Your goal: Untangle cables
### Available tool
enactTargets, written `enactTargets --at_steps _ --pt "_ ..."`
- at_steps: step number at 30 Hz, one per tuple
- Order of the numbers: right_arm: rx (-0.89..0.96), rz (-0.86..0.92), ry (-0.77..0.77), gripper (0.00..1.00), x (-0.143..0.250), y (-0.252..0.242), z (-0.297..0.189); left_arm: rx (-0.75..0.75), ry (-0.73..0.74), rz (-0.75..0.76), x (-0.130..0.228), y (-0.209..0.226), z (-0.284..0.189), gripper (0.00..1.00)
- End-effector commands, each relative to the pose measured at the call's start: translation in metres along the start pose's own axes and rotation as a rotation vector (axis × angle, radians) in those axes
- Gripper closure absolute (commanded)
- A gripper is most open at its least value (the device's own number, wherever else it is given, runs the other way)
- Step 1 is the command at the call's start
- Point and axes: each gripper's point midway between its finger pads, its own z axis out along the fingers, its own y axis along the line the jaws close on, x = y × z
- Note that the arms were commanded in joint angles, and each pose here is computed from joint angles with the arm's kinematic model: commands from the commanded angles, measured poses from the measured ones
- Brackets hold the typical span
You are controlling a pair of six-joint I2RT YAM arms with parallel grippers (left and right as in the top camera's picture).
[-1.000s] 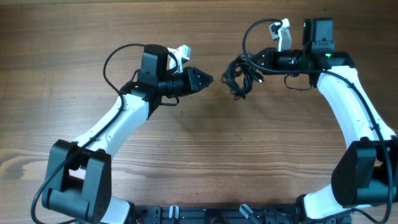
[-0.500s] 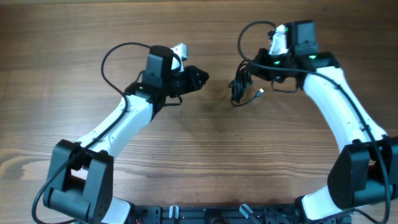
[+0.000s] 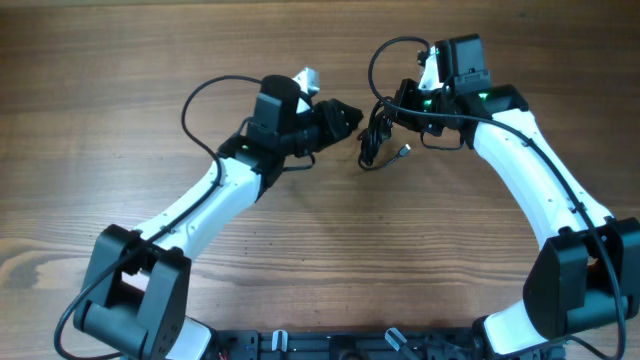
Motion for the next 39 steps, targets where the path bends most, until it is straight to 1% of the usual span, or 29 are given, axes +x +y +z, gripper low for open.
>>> enactTargets --at_steps 1,7,15,21,24,26,29,32,34,36,39 --pt "-0.049 -0.022 -0.014 0.96 -0.005 0.014 -0.009 -0.006 0.013 -0.005 0.008 -0.002 0.008 0.49" --pt "-0.055 -0.026 -0.010 0.96 -0.004 0.015 -0.009 -0.013 0.031 0.025 0.022 -0.006 0.015 0.49" --pt "-0.071 -0.029 0.000 0.96 -0.003 0.017 -0.010 -0.067 0.046 0.040 0.041 0.001 0.029 0.50" --pt "-0.078 -0.029 0.004 0.96 -0.002 0.018 -0.010 -0.103 0.069 0.020 0.047 0.018 0.039 0.53" --pt "-0.083 -0.036 0.008 0.96 -0.001 0.019 -0.010 -0.126 0.046 0.020 0.043 0.023 0.040 0.54" --pt "-0.103 -0.056 0.020 0.96 0.001 0.023 -0.010 -0.141 0.024 0.022 0.039 0.026 0.040 0.56" --pt "-0.142 -0.078 0.053 0.96 0.008 0.029 -0.011 -0.174 -0.009 0.022 0.034 0.032 0.039 0.63" --pt "-0.264 -0.156 0.104 0.96 0.019 0.049 -0.019 -0.220 -0.038 0.019 0.030 0.041 0.037 0.71" --pt "-0.337 -0.200 0.109 0.96 0.022 0.061 -0.033 -0.254 -0.044 0.013 0.030 0.048 0.036 0.78" --pt "-0.382 -0.218 0.101 0.96 0.022 0.068 -0.046 -0.266 -0.037 0.009 0.032 0.051 0.035 0.81" --pt "-0.467 -0.223 0.071 0.96 0.016 0.075 -0.079 -0.276 -0.041 0.007 0.031 0.053 0.034 0.84"
